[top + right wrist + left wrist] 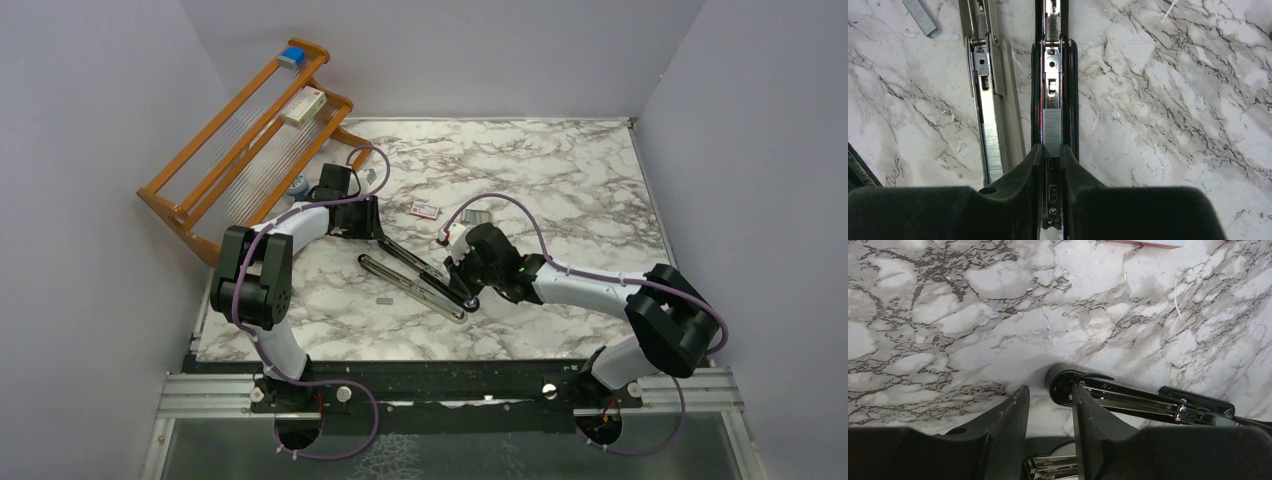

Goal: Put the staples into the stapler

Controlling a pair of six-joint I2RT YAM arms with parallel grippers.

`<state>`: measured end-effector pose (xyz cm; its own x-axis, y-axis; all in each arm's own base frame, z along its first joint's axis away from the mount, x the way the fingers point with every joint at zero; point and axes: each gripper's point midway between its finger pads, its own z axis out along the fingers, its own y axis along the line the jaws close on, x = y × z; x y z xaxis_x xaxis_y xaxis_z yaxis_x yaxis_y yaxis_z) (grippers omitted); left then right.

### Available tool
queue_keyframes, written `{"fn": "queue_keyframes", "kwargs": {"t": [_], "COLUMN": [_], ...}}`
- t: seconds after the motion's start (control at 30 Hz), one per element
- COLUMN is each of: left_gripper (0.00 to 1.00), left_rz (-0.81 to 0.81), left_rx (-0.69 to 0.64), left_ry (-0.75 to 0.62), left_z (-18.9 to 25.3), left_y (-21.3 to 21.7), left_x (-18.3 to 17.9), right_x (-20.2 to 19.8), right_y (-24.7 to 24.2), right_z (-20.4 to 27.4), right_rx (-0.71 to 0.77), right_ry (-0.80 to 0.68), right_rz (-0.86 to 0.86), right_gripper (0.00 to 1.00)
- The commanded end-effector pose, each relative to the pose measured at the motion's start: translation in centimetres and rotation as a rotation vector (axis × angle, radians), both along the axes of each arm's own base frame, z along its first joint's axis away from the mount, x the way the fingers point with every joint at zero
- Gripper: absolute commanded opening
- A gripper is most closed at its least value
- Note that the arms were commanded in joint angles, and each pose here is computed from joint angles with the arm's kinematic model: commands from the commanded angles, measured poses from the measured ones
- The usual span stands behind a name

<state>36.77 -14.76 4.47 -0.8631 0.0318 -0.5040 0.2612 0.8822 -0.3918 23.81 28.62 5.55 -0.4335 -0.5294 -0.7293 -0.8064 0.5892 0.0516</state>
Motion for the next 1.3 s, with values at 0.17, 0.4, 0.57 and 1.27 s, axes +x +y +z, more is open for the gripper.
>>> {"fn": "queue_keyframes", "kwargs": {"t": [0.17,0.4,0.57,1.27], "left_gripper": [0.39,0.39,0.39,0.39], "left_rz": [0.007,0.007,0.007,0.007], "left_rx": [0.054,0.055,0.054,0.054], "left_ry": [0.041,0.041,0.04,0.039], "left_z": [-1.4,-1.4,-1.4,-1.4], "left_y": [0.9,1.0,0.9,0.9], "left_x": [-0.5,-0.5,-0.5,-0.5], "right_x": [-0.2,-0.2,-0.2,2.3], "right_y": [-0.2,-0.2,-0.2,1.5], "right_z": [-0.2,0.0,0.4,2.3], "right_rx": [-0.036,-0.033,-0.024,0.039], "right_ry": [0.008,0.006,0.001,-0.059], "right_rz": [0.009,0.01,0.006,-0.041], "right_gripper": [0.2,0.26,0.27,0.38]}}
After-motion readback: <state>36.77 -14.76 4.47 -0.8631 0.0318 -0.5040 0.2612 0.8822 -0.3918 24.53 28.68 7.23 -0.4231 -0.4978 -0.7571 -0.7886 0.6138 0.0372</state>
